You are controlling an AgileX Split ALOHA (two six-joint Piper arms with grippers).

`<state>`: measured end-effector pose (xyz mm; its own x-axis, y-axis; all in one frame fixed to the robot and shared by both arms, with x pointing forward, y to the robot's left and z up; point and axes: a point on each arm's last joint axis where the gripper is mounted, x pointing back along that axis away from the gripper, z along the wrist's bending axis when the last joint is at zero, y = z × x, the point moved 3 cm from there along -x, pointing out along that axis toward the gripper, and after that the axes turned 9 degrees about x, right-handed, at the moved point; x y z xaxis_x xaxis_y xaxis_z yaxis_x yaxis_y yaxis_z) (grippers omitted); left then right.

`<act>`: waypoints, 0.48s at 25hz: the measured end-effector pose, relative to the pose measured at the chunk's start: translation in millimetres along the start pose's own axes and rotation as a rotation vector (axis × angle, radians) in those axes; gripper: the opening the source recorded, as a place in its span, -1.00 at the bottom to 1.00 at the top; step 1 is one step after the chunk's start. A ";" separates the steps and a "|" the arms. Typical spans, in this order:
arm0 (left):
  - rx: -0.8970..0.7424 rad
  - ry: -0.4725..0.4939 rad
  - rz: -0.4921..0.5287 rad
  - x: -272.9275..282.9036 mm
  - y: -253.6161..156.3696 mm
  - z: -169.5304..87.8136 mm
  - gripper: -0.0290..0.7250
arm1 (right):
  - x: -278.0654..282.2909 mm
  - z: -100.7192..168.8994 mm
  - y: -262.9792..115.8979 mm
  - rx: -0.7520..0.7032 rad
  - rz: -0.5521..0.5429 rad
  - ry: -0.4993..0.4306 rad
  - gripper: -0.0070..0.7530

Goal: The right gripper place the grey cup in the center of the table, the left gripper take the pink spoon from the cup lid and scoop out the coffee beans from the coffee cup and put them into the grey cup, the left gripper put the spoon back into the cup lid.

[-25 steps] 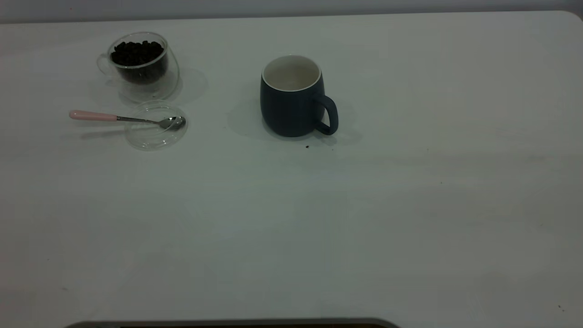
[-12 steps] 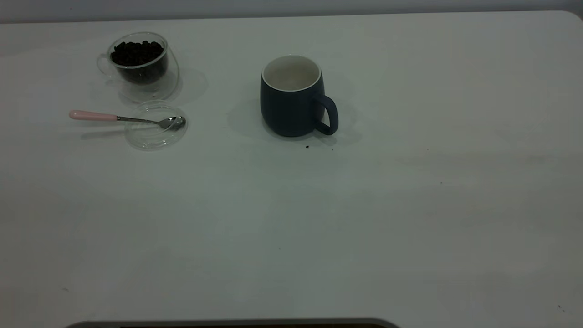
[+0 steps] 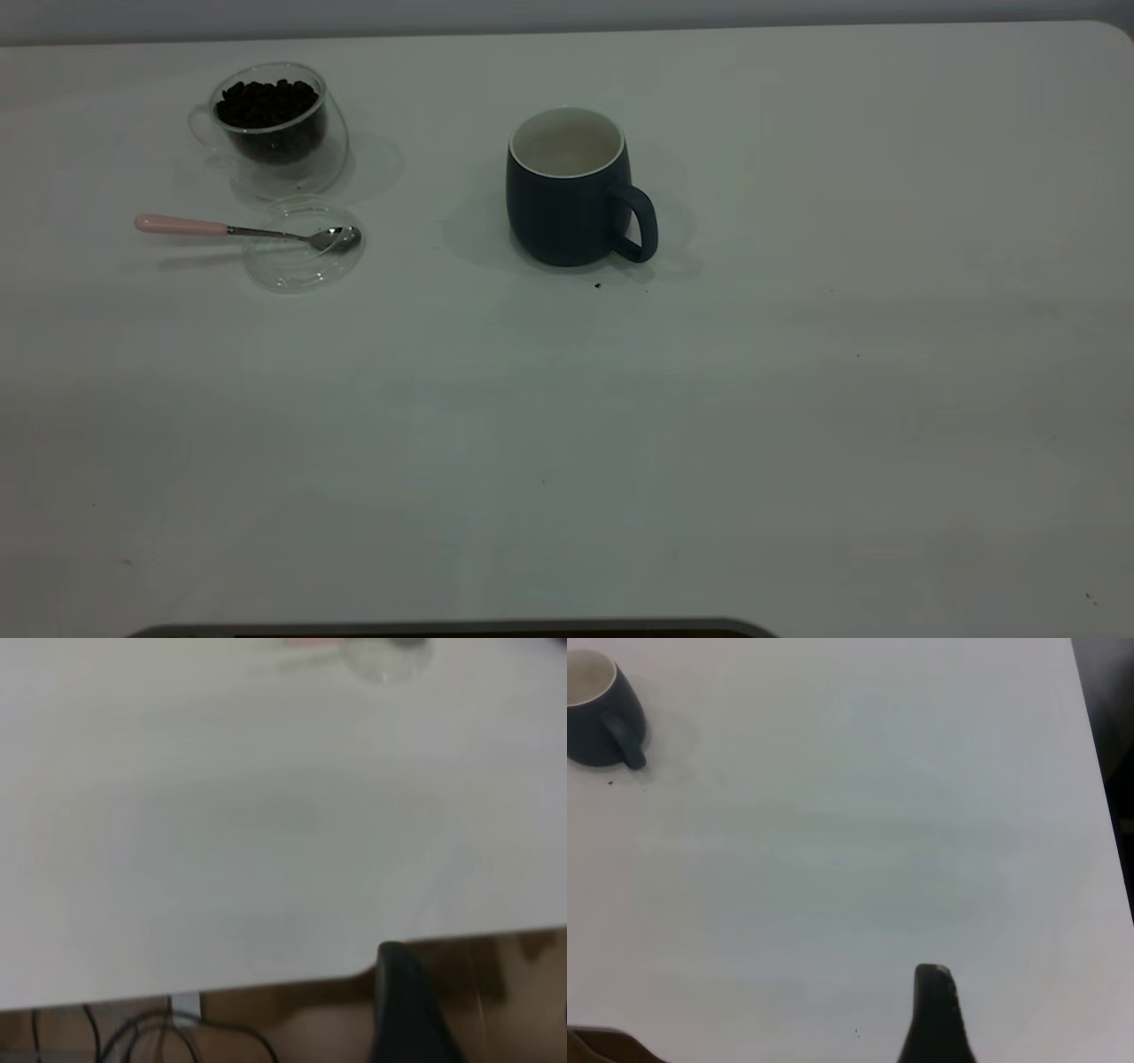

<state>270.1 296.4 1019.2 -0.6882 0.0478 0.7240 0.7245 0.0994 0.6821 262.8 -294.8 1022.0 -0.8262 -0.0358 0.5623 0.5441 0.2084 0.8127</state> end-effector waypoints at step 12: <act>0.011 0.023 -0.080 7.5 -15.8 3.8 0.36 | 0.0 0.0 0.0 0.000 0.000 0.000 0.57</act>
<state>253.4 299.0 1013.5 -0.7425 0.0160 0.6697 0.6668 0.1126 0.7366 262.8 -294.8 1022.0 -0.8262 -0.0358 0.5623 0.5441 0.2084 0.8127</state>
